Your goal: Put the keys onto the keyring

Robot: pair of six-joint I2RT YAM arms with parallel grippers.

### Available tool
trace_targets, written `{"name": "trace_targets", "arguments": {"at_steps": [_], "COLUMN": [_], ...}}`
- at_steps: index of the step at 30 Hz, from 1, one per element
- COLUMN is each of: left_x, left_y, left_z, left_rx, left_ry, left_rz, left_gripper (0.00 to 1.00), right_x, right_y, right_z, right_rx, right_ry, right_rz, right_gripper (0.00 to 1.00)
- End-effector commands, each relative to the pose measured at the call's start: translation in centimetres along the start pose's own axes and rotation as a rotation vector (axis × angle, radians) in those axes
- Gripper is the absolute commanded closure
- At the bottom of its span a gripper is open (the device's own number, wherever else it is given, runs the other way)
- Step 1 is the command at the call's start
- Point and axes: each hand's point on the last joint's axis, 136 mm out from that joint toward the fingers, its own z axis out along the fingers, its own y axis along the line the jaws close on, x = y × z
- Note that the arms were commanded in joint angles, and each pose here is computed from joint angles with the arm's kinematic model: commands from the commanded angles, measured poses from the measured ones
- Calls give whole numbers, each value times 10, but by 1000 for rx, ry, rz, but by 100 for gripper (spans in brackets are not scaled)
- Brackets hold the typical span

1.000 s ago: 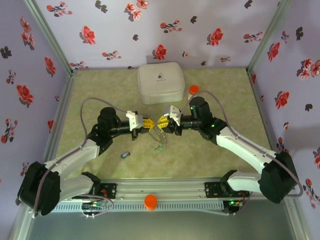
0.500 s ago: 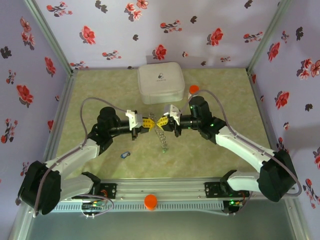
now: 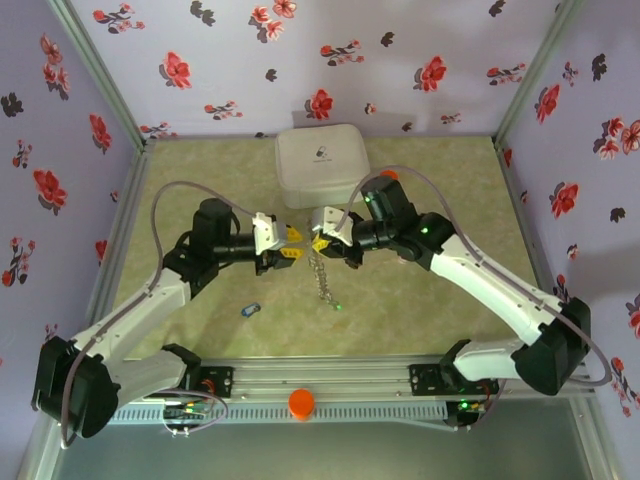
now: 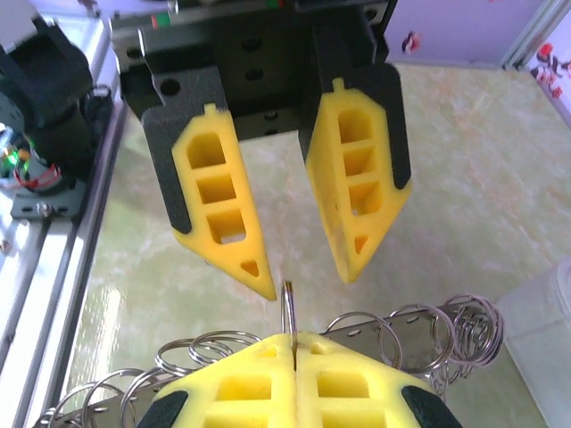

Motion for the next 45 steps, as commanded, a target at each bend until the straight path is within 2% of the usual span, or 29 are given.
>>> {"name": "trace_targets", "arguments": {"at_steps": [1, 5, 12, 18, 22, 24, 30, 34, 38, 39, 41, 43, 45], "left_x": [11, 3, 5, 1, -1, -2, -4, -8, -7, -7, -7, -8, -8], "left_y": [-8, -11, -19, -19, -20, -20, -20, -18, -17, -16, -15, -14, -13], "left_z": [-2, -1, 5, 7, 6, 5, 5, 6, 7, 7, 8, 8, 8], "left_rx": [47, 77, 124, 123, 130, 130, 131, 126, 120, 116, 109, 106, 106], "left_ry": [71, 35, 33, 18, 16, 13, 1, -15, -20, -23, -25, -27, -23], "left_rz": [-15, -13, -39, -24, -18, -17, -29, -28, -34, -38, -50, -48, -48], "left_gripper": [68, 67, 67, 76, 90, 94, 94, 100, 98, 89, 83, 82, 85], "right_x": [18, 20, 7, 2, -1, -1, -1, -5, -7, -7, -5, -4, -2], "right_y": [3, -1, 6, 10, 13, 12, 13, 16, 18, 17, 13, 12, 10], "right_z": [1, 5, 11, 16, 18, 19, 21, 22, 20, 20, 21, 22, 22], "right_rx": [7, 24, -1, -20, -26, -26, -34, -47, -44, -37, -22, -18, -14], "right_ry": [162, 239, 248, 253, 243, 244, 239, 210, 185, 190, 204, 215, 226], "right_rz": [-33, -45, -62, -65, -68, -66, -60, -59, -71, -69, -65, -64, -61], "right_gripper": [100, 100, 100, 100, 100, 100, 100, 100, 100, 100, 100, 100, 100]}}
